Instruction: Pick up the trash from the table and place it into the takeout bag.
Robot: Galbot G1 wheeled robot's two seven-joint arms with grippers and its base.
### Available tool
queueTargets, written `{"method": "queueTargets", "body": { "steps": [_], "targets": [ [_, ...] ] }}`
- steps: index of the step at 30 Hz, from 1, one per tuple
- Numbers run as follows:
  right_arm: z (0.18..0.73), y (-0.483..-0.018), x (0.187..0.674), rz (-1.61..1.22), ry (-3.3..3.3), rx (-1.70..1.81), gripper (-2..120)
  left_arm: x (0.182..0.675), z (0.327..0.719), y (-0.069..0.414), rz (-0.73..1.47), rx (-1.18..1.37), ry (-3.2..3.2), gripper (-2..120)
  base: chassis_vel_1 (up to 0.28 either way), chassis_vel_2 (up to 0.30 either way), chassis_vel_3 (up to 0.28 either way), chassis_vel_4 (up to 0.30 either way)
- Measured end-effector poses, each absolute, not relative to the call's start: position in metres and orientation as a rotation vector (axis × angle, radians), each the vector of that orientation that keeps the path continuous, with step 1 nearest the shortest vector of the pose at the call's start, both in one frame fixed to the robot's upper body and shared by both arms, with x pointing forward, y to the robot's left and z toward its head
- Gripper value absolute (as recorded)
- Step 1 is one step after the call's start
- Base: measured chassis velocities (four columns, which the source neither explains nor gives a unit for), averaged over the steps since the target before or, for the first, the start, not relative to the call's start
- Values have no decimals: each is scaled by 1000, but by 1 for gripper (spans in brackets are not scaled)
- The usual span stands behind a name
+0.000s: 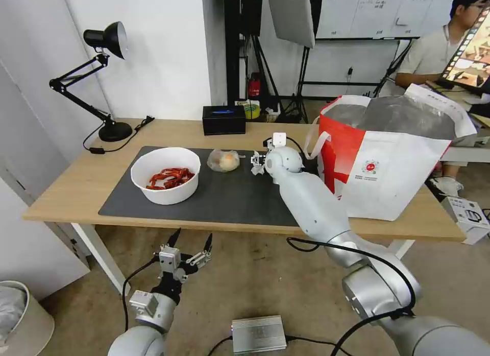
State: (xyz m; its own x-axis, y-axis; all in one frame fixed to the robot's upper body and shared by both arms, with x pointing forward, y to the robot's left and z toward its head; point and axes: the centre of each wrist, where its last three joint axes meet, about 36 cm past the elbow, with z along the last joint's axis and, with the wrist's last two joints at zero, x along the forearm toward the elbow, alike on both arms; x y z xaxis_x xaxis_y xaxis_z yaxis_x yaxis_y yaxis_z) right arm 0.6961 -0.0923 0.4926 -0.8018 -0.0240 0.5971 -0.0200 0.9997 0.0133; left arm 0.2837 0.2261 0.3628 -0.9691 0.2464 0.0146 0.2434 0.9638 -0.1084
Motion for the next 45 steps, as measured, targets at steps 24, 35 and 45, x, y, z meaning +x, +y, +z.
{"method": "queueTargets", "body": {
  "steps": [24,35,45],
  "targets": [
    [478,-91,696,-32,-2508,29,32,279,359,216,191,-405,-3079,100,0,0,0,0],
    [471,-92,691,-46,-2516,34,0,279,358,214,189,-406,-3077,100,0,0,0,0],
    [473,-95,672,-44,-2569,40,0,279,358,214,188,-405,-3079,100,0,0,0,0]
  ]
}}
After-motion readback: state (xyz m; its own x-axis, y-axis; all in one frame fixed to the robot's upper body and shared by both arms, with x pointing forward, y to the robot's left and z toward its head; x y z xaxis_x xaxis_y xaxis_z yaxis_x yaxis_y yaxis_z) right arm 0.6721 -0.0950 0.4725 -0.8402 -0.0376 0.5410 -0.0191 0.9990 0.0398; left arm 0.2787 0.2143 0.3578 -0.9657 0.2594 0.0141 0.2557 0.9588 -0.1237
